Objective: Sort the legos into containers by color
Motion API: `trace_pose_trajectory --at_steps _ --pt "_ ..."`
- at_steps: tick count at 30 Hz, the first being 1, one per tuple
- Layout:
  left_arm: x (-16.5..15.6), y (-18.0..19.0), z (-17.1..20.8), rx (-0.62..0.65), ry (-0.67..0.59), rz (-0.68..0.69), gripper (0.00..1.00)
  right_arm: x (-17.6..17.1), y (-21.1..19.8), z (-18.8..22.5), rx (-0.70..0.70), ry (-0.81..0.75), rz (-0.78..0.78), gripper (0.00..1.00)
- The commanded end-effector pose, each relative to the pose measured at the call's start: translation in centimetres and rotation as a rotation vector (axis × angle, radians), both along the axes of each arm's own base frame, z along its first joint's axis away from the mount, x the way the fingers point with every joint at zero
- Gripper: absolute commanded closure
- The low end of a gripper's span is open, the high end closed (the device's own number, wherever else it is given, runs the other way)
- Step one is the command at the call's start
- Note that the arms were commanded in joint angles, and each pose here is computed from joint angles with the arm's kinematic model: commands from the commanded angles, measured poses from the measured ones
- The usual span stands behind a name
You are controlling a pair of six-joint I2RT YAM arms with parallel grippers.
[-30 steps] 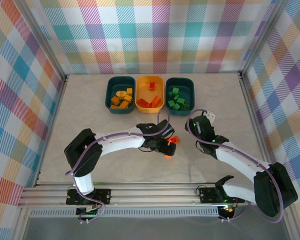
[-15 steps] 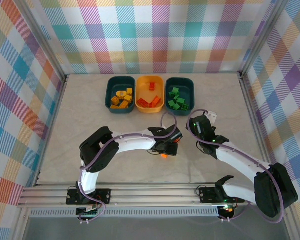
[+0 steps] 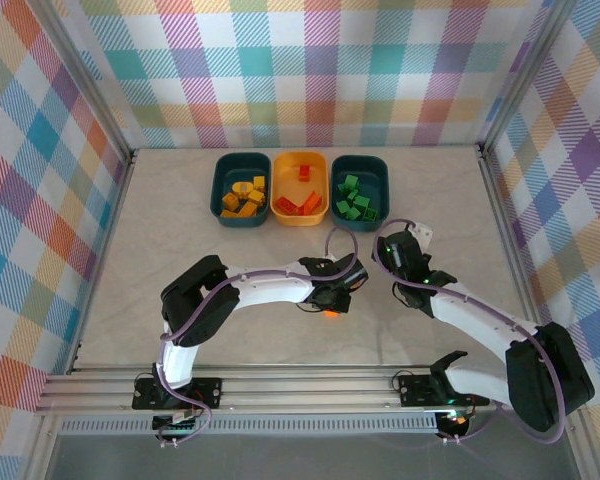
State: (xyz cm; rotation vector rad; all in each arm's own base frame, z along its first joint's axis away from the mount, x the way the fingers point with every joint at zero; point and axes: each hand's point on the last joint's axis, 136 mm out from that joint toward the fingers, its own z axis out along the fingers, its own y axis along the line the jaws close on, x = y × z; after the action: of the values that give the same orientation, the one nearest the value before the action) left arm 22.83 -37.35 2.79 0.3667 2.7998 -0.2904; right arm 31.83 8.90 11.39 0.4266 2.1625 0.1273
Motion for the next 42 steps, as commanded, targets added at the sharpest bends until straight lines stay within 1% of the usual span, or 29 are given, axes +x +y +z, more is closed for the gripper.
trace_pose_trajectory --at_steps 1,6,9,12,15,17,20,23,27,28,29,31,34,37,39,42 --pt "0.1 0.1 1.5 0.017 -0.033 -0.02 0.74 0.2 -0.2 0.0 0.006 -0.007 -0.021 0.19" --pt "1.5 0.4 3.9 0.019 -0.088 -0.037 0.74 0.2 -0.2 -0.1 0.003 -0.007 -0.02 0.19" --pt "4.0 2.2 5.5 0.032 -0.119 -0.006 0.75 0.3 -0.2 0.0 0.002 -0.009 -0.019 0.19" --pt "8.1 4.2 8.3 0.002 -0.164 0.044 0.75 0.3 -0.2 -0.1 -0.002 -0.008 -0.019 0.2" --pt "13.6 6.4 10.8 -0.019 -0.208 0.112 0.73 0.4 -0.1 -0.1 -0.001 -0.008 -0.015 0.2" --pt "17.2 7.2 11.6 -0.029 -0.223 0.146 0.73 0.4 -0.1 -0.2 -0.004 -0.005 -0.014 0.2" --pt "22.1 8.2 11.4 -0.032 -0.23 0.196 0.73 0.4 -0.1 -0.2 -0.008 -0.001 -0.011 0.2" --pt "26.0 8.9 10.5 -0.034 -0.213 0.237 0.73 0.5 0.1 -0.1 -0.002 -0.004 -0.006 0.2" --pt "29.6 9.1 9.7 -0.062 -0.198 0.269 0.68 0.4 0.1 0.2 -0.004 -0.012 -0.001 0.2" --pt "29.8 8.9 9.8 -0.078 -0.185 0.271 0.66 0.4 0.0 0.4 -0.005 -0.015 0.001 0.2" --pt "29.9 8.4 10.4 -0.11 -0.172 0.263 0.6 0.4 0.0 0.5 -0.004 -0.02 0.002 0.2" --pt "30.0 7.9 12.3 -0.146 -0.192 0.252 0.42 0.3 0.1 0.8 0.002 -0.03 0.011 0.2" --pt "29.3 7.9 14.8 -0.173 -0.219 0.241 0.27 0.3 0.1 0.9 0.003 -0.037 0.017 0.19" --pt "27.4 7.6 17.1 -0.196 -0.244 0.206 0.21 0.3 0.3 0.8 0.008 -0.034 0.023 0.19" --pt "24.8 6.7 17.4 -0.216 -0.244 0.168 0.2 0.4 0.4 0.7 0.009 -0.03 0.027 0.19" --pt "19.1 5.2 14.8 -0.201 -0.187 0.112 0.19 0.4 0.5 0.4 0.009 -0.02 0.03 0.19"
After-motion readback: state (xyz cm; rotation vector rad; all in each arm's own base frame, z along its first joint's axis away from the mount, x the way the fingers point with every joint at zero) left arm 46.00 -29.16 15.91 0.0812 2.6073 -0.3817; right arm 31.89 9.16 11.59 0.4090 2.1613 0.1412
